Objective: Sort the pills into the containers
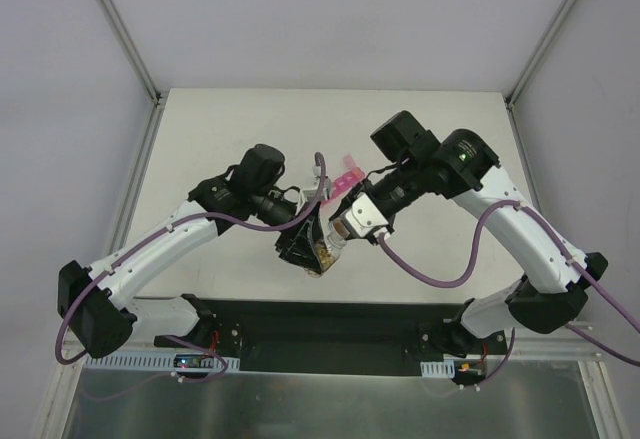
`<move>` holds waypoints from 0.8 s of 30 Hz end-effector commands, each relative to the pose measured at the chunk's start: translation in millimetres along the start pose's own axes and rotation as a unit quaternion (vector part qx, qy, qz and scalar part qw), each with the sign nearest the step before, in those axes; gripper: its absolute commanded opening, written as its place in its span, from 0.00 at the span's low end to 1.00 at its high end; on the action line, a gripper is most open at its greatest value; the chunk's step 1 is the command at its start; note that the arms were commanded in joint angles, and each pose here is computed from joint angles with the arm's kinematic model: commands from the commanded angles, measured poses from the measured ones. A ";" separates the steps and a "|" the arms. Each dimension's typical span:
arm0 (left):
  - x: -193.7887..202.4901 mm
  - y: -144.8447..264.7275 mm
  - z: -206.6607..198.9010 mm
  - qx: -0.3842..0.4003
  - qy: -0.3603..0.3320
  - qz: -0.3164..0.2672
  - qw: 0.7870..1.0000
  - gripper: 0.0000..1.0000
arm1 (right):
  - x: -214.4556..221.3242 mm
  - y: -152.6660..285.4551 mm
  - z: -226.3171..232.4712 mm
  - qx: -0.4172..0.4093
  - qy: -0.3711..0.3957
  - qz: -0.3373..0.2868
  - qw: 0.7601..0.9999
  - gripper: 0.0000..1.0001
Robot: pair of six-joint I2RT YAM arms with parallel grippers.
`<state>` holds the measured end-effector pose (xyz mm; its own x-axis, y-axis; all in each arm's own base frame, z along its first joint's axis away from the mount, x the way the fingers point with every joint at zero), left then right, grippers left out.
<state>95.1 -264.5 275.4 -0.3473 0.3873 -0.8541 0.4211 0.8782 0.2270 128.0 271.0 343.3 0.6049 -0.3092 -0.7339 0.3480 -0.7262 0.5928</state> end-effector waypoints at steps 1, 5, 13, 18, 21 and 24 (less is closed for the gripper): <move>6.0 3.5 2.3 -0.041 -0.046 0.031 0.998 0.13 | -3.1 12.3 60.9 -0.095 -0.100 0.017 0.990 0.31; 8.7 3.5 6.8 -0.061 -0.057 0.048 0.995 0.13 | -4.8 11.8 62.2 -0.097 -0.102 0.013 0.990 0.31; 2.0 4.8 7.4 -0.096 -0.104 0.062 0.988 0.13 | 14.3 0.6 72.6 -0.129 -0.123 0.045 0.983 0.32; 0.3 1.6 6.1 -0.099 -0.113 0.068 0.986 0.13 | 18.8 -0.6 68.3 -0.130 -0.128 0.056 0.982 0.32; 1.7 2.4 5.3 -0.104 -0.115 0.070 0.986 0.13 | 23.7 -1.7 69.6 -0.134 -0.133 0.065 0.980 0.32; 2.8 3.8 4.7 -0.108 -0.117 0.071 0.985 0.13 | 26.8 -1.8 74.0 -0.138 -0.137 0.071 0.978 0.32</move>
<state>103.2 -261.9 253.8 -0.1634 0.4983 -0.8515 0.2707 0.8526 0.4469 131.9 269.1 318.7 0.5972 -0.3984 -0.6962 0.3322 -0.6672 0.6667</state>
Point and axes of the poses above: each gripper's point midway between its finger pads, its own y axis back along the fingers, its own z axis along the line the jaws close on, x = y × z, the point moved 3 cm from there along y, back along the fingers, and after that the axes turned 8 degrees about -y, right-handed, at the moved point
